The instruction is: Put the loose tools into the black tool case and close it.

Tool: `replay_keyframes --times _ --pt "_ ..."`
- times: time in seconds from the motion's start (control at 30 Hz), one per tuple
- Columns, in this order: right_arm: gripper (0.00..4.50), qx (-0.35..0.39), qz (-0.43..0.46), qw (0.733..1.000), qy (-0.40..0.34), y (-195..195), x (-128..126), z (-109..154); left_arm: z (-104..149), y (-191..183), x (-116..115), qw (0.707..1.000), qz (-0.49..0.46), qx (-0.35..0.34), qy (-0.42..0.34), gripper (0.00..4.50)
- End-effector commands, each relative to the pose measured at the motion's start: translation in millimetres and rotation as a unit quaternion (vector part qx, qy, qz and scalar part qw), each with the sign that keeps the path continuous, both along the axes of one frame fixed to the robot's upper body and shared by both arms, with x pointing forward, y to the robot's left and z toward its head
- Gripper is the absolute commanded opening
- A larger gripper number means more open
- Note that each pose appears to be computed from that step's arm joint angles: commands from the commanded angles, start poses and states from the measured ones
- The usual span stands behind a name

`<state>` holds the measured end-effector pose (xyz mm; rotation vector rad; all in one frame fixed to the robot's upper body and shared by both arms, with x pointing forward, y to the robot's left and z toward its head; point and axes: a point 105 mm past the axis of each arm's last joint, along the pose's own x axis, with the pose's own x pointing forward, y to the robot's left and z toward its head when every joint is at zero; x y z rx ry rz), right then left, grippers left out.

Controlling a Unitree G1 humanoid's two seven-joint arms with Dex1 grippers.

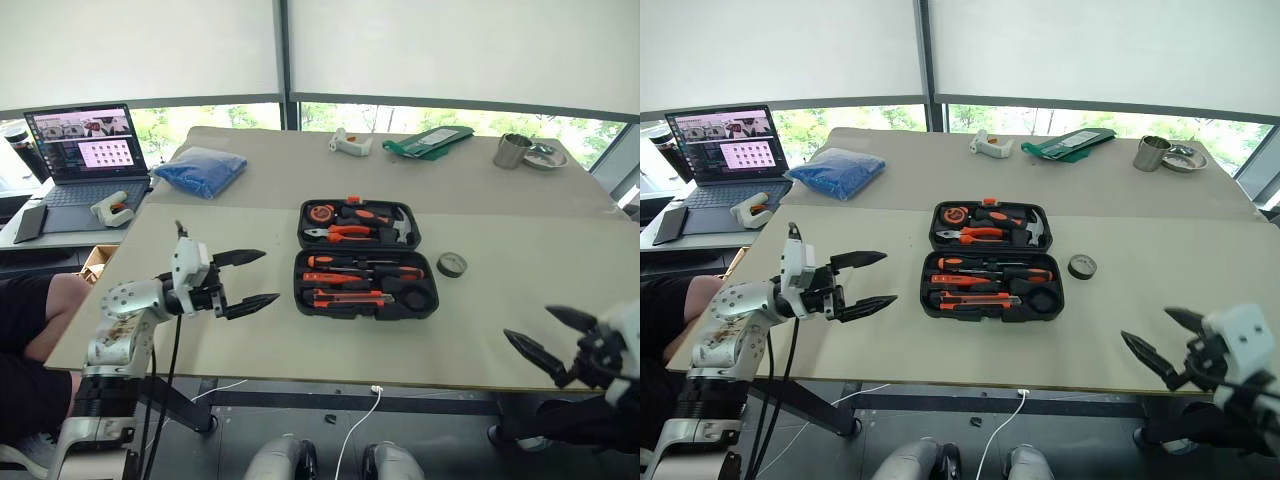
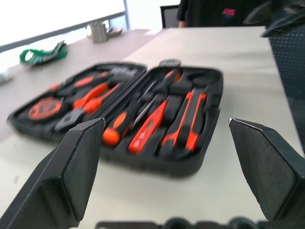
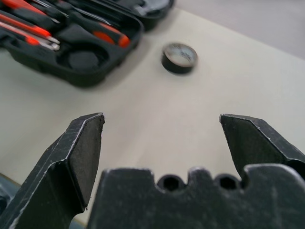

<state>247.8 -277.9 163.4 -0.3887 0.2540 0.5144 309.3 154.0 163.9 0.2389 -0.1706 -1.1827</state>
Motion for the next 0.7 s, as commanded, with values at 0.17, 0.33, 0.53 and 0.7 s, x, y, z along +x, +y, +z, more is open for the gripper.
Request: replay_keyframes --times 0.17,0.33,0.53,0.7 --pt "4.50 -0.133 0.056 0.981 0.128 5.1 50.4 -6.7 6.6 -15.4 -1.6 1.000 -0.006 -0.018 -0.007 4.47" --pt "4.50 -0.173 0.073 0.977 0.099 14.0 85.9 -3.1 6.5 -17.3 -3.7 1.000 -0.002 -0.023 -0.007 4.47" --pt "4.50 -0.195 0.074 0.975 0.074 30.0 115.1 -2.9 3.5 -23.4 -5.3 1.000 -0.009 -0.025 -0.001 4.47" --pt "4.50 -0.168 0.077 0.976 0.112 39.2 123.7 -8.8 3.8 -27.5 -2.5 1.000 -0.016 -0.026 -0.002 4.47"
